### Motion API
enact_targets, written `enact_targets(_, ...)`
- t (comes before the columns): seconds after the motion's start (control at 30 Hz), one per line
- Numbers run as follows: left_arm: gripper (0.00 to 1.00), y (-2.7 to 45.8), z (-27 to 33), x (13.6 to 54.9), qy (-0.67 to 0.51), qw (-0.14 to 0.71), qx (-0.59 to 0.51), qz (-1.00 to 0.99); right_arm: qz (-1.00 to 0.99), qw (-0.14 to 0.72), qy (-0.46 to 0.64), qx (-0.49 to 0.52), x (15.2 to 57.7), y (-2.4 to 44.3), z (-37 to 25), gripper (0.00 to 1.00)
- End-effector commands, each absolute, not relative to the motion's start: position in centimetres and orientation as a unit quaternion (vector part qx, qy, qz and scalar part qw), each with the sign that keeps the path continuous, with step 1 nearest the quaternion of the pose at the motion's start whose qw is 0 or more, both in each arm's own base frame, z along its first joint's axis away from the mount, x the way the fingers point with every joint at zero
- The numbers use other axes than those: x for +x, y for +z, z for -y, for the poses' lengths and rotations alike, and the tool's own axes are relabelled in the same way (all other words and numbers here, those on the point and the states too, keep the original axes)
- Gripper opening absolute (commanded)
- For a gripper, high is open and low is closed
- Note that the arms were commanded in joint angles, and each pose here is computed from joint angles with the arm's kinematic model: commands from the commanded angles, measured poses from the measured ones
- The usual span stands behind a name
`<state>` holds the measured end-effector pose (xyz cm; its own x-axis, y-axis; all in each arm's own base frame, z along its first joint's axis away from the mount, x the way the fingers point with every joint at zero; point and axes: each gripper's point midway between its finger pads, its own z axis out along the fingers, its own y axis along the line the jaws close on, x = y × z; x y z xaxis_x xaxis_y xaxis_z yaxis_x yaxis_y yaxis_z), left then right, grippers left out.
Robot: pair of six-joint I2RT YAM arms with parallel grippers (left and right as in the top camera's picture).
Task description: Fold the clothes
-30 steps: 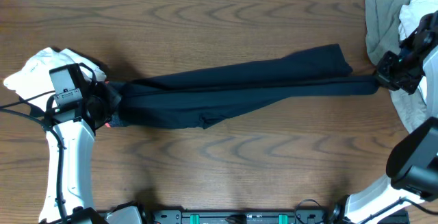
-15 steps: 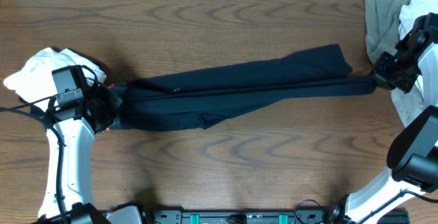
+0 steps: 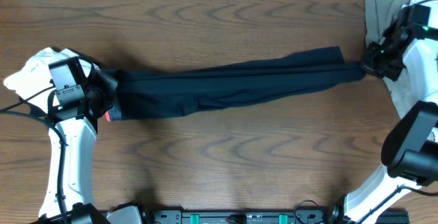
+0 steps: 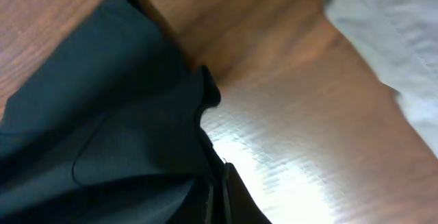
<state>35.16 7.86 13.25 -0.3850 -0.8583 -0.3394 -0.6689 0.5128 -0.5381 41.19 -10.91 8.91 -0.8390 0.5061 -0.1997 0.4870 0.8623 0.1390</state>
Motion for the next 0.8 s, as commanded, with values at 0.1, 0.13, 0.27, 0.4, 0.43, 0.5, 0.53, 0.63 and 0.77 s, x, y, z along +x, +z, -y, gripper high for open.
enact_targets(0.1, 0.06, 13.7, -7.6, 36.5, -0.156, 0.309, -0.469, -0.813, -0.965, 0.107, 0.029, 0.237, 42.5, 6.9, 9.7, 0.03)
enact_targets(0.13, 0.06, 13.3, -7.5, 36.5, -0.156, 0.305, -0.469, -0.814, -0.966, 0.107, 0.029, 0.235, 42.7, 6.7, 9.6, 0.03)
enact_targets(0.27, 0.06, 11.4, -7.2, 36.3, -0.150, 0.273, -0.475, -0.823, -0.966, 0.106, 0.026, 0.234, 42.7, 6.5, 9.6, 0.01)
enact_targets(0.4, 0.06, 10.2, -6.5, 35.3, -0.155, 0.238, -0.476, -0.832, -0.964, 0.102, 0.035, 0.242, 42.4, 6.7, 10.0, 0.01)
enact_targets(0.43, 0.06, 10.5, -6.0, 35.3, -0.167, 0.236, -0.465, -0.837, -0.963, 0.103, 0.044, 0.245, 42.3, 7.0, 10.0, 0.01)
enact_targets(0.5, 0.06, 11.3, -4.8, 35.3, -0.195, 0.236, -0.438, -0.846, -0.962, 0.104, 0.066, 0.244, 42.1, 7.9, 10.0, 0.01)
enact_targets(0.53, 0.06, 11.8, -4.4, 35.0, -0.204, 0.234, -0.435, -0.845, -0.960, 0.105, 0.075, 0.248, 41.8, 8.6, 10.1, 0.01)
enact_targets(0.63, 0.06, 13.2, -3.8, 33.3, -0.206, 0.230, -0.434, -0.846, -0.956, 0.104, 0.074, 0.263, 40.6, 10.9, 11.0, 0.01)
enact_targets(0.77, 0.06, 15.0, -2.9, 29.9, -0.201, 0.219, -0.429, -0.853, -0.952, 0.090, 0.066, 0.284, 38.1, 13.6, 12.1, 0.01)
